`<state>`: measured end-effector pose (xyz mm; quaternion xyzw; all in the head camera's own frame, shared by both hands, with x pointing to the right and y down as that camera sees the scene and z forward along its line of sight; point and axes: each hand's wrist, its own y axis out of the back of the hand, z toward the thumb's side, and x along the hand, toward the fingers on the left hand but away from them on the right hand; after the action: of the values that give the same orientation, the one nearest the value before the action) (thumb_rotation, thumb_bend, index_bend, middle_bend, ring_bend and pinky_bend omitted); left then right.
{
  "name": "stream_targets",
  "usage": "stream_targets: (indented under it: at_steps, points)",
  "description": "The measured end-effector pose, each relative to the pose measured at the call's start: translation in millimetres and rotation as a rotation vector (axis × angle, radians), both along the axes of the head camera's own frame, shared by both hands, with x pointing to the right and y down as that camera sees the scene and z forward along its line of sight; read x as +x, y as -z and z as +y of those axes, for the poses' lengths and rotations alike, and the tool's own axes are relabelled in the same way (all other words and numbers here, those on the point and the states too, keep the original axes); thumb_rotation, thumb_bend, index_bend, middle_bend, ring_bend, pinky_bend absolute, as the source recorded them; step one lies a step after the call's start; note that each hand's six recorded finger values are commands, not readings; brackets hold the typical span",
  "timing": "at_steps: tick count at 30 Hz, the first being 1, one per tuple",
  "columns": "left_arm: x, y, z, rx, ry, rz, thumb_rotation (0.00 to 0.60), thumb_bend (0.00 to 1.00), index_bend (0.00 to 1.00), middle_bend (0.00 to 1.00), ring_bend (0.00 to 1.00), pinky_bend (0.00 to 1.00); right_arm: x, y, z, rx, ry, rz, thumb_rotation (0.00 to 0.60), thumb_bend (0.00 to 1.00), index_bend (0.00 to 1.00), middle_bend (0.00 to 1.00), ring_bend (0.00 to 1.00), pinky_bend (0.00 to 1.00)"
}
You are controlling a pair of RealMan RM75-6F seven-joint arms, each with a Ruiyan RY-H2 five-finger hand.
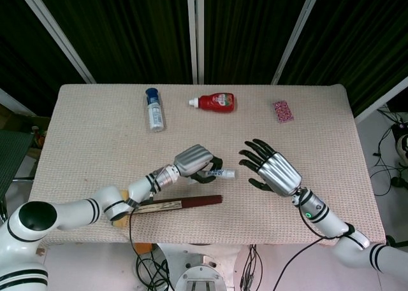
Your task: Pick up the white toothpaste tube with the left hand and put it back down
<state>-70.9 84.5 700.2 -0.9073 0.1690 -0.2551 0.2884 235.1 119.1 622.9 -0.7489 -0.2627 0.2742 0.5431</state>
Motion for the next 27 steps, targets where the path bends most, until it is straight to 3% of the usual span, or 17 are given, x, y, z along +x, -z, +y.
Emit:
stream_targets:
  at_steps: [14,27]
  points:
    - [3.3,0.9,2.0,-0.055,-0.017,0.001,0.600,0.83,0.73,0.82,0.73,0.85,-20.7,-13.9,-1.3,0.074,0.088,0.009,0.600,0.23,0.41,0.29,0.12,0.22]
    - [2.3,4.1,1.6,-0.073,-0.026,0.012,0.600,0.83,0.74,0.82,0.73,0.85,-30.8,-13.6,-2.0,0.110,0.119,-0.039,0.600,0.30,0.46,0.30,0.15,0.24]
